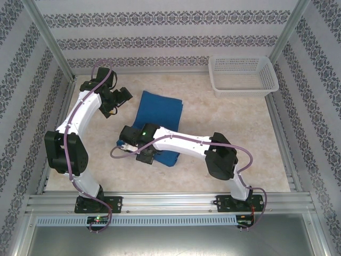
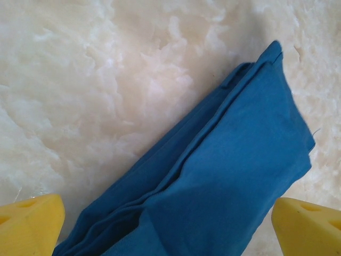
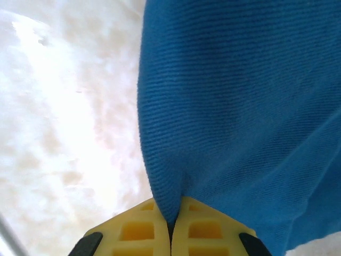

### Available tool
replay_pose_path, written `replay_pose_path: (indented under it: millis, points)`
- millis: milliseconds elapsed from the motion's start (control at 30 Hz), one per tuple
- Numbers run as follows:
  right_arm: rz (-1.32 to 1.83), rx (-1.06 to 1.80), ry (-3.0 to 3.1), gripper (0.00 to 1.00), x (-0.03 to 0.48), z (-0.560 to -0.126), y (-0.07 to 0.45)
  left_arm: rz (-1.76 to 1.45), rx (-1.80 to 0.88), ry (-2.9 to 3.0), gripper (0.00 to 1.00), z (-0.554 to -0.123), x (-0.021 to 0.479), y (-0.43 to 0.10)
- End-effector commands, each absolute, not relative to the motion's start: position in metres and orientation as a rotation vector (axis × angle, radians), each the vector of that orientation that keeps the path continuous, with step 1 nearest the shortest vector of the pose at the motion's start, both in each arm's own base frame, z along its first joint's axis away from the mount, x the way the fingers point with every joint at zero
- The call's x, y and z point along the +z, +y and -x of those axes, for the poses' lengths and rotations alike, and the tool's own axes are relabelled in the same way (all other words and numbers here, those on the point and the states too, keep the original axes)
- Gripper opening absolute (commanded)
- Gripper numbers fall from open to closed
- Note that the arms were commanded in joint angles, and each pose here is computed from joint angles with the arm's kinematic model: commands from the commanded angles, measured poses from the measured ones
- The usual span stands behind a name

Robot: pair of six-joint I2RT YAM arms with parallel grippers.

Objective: Roll up the long pants

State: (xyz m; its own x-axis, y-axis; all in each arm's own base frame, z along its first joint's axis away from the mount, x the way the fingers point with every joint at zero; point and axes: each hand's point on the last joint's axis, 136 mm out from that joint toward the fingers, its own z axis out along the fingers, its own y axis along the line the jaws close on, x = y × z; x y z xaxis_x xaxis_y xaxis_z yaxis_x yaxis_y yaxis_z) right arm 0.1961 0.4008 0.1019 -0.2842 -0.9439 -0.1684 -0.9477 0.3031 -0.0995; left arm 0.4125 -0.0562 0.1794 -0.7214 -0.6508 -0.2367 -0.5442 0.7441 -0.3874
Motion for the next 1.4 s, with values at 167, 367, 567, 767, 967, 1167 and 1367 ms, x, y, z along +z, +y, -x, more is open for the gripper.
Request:
replay_pose_path:
  millis: [167,367,567,767,967,1167,1367]
  points:
    - [1.780,0.218,2.423,0.00,0.152,-0.184,0.393,0.940,-0.411,2.613,1.00,-0.408,0.171,-0.050]
    - [1.710,0.226,2.452,0.00,0.168,-0.214,0.389,0.956,-0.412,2.606,1.00,-0.407,0.166,-0.046]
    - [1.650,0.259,2.486,0.00,0.167,-0.240,0.390,0.964,-0.454,2.623,1.00,-0.412,0.162,-0.051]
    - [1.595,0.339,2.546,0.00,0.152,-0.265,0.392,0.953,-0.440,2.609,1.00,-0.413,0.168,-0.047]
    - [1.528,0.426,2.611,0.00,0.130,-0.287,0.392,0.967,-0.433,2.620,1.00,-0.410,0.162,-0.043]
    - [1.470,0.410,2.674,0.00,0.110,-0.309,0.378,0.976,-0.440,2.624,1.00,-0.411,0.157,-0.040]
    - [1.416,0.428,2.731,0.00,0.087,-0.326,0.366,0.978,-0.507,2.625,0.72,-0.412,0.156,-0.048]
